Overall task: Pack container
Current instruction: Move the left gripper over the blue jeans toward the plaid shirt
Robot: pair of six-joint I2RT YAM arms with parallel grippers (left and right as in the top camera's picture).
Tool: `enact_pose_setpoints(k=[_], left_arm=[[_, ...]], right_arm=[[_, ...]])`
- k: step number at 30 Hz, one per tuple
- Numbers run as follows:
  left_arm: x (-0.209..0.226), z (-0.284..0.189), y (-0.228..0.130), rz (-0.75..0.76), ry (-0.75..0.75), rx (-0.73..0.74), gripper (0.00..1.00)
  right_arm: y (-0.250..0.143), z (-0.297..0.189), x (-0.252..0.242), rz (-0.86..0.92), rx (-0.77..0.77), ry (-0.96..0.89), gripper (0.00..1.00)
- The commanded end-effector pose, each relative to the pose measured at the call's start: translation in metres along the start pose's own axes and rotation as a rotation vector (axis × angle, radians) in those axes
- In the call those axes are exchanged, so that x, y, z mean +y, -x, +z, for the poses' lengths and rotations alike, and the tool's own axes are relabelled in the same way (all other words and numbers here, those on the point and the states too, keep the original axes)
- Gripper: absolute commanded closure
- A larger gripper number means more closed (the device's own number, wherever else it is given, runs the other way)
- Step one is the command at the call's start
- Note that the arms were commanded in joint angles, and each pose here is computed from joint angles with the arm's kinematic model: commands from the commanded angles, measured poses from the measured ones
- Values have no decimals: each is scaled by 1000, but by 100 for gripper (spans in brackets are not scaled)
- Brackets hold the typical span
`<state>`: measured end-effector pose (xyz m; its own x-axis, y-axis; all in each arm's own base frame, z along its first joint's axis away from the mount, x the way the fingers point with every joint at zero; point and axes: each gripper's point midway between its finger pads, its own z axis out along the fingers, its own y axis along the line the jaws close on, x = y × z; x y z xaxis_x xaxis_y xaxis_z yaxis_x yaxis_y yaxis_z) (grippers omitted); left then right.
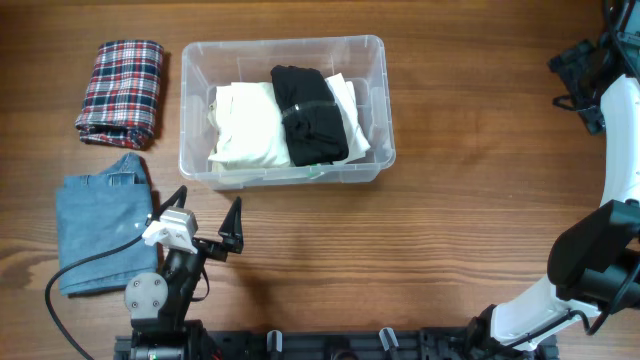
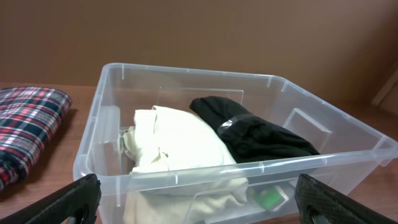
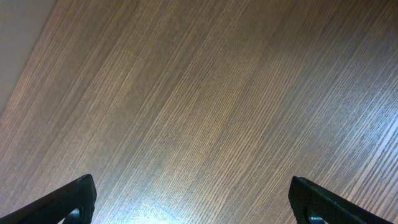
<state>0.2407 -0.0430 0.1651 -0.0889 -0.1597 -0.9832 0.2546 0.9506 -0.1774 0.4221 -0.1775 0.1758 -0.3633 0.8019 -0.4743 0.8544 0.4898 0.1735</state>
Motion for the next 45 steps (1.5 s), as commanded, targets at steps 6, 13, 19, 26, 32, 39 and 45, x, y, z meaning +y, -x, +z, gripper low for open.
enact_pose_setpoints(k=[6, 13, 19, 26, 32, 39, 45], left_arm=[[-3, -5, 30, 6, 4, -82, 0], [14, -11, 63, -6, 149, -50, 0], [37, 0, 64, -6, 298, 277, 0], [50, 35, 69, -30, 336, 490, 0], [94, 51, 82, -145, 488, 562, 0], [156, 36, 73, -313, 669, 720, 0], [170, 11, 27, -436, 746, 909, 0]], right_arm=[[-5, 7, 1, 15, 18, -2, 0], [-5, 7, 1, 15, 18, -3, 0], [-5, 7, 1, 15, 18, -3, 0], [-5, 7, 1, 15, 18, -2, 0], [-5, 7, 2, 14, 18, -2, 0], [-5, 7, 2, 13, 19, -2, 0], [-6, 7, 2, 13, 19, -2, 0]])
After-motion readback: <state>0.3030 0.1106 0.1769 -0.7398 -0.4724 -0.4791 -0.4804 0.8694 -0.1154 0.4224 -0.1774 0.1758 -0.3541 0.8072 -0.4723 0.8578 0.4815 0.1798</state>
